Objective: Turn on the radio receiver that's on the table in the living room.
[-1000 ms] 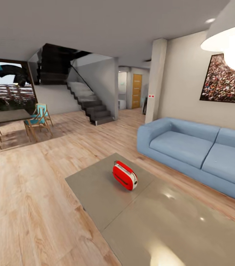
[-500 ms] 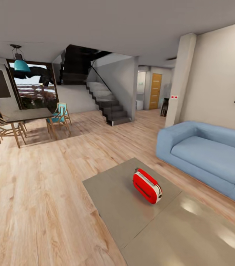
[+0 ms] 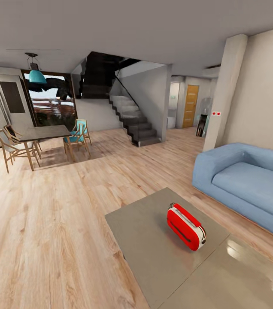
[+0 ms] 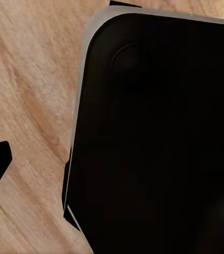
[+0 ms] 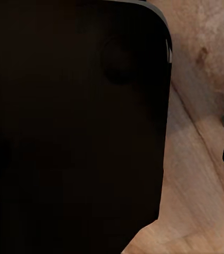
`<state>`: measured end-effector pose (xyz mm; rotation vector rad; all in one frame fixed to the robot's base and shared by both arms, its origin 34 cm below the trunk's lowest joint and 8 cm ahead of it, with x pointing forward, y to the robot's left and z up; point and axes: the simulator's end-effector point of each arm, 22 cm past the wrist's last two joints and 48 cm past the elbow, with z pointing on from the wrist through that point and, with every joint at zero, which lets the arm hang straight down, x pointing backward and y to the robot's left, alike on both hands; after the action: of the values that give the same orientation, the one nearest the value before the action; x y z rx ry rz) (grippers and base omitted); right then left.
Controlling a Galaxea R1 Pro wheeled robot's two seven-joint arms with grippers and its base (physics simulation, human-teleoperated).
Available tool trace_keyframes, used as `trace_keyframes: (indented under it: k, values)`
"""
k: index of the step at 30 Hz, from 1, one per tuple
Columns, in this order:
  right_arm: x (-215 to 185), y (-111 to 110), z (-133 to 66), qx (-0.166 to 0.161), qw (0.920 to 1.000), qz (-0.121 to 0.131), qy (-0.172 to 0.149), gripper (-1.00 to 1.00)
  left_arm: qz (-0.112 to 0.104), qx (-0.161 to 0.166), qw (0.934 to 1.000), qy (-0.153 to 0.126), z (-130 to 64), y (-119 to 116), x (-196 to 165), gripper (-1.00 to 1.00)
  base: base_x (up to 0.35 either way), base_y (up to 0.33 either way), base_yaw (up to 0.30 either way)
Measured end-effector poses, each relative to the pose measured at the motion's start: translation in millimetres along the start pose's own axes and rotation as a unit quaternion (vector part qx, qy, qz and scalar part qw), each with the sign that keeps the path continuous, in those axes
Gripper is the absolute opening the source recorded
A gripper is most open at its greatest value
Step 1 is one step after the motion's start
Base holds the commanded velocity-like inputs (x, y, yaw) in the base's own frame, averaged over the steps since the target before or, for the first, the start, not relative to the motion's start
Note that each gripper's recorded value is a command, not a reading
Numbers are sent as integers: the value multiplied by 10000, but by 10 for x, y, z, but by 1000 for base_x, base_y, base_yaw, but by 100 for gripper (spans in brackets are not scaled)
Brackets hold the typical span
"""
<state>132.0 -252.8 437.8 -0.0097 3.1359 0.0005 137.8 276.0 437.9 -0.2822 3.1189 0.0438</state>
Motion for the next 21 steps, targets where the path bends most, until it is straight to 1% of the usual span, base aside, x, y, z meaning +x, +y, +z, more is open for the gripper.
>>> trace_keyframes:
  k: [4, 9, 21]
  values:
    - [0, -1, 0, 1, 10000, 0, -1, 100, -3, -5, 10000, -4, 0, 12, -6, 100, 148, 39, 1]
    - [-2, -7, 0, 5, 10000, 0, -3, 100, -72, -48, 10000, -7, -1, 90, -17, 100, 294, 107, 0]
    - [-2, -12, 0, 7, 10000, 0, -4, 100, -98, -54, 9999, -8, -1, 99, -18, 100, 311, 129, 0]
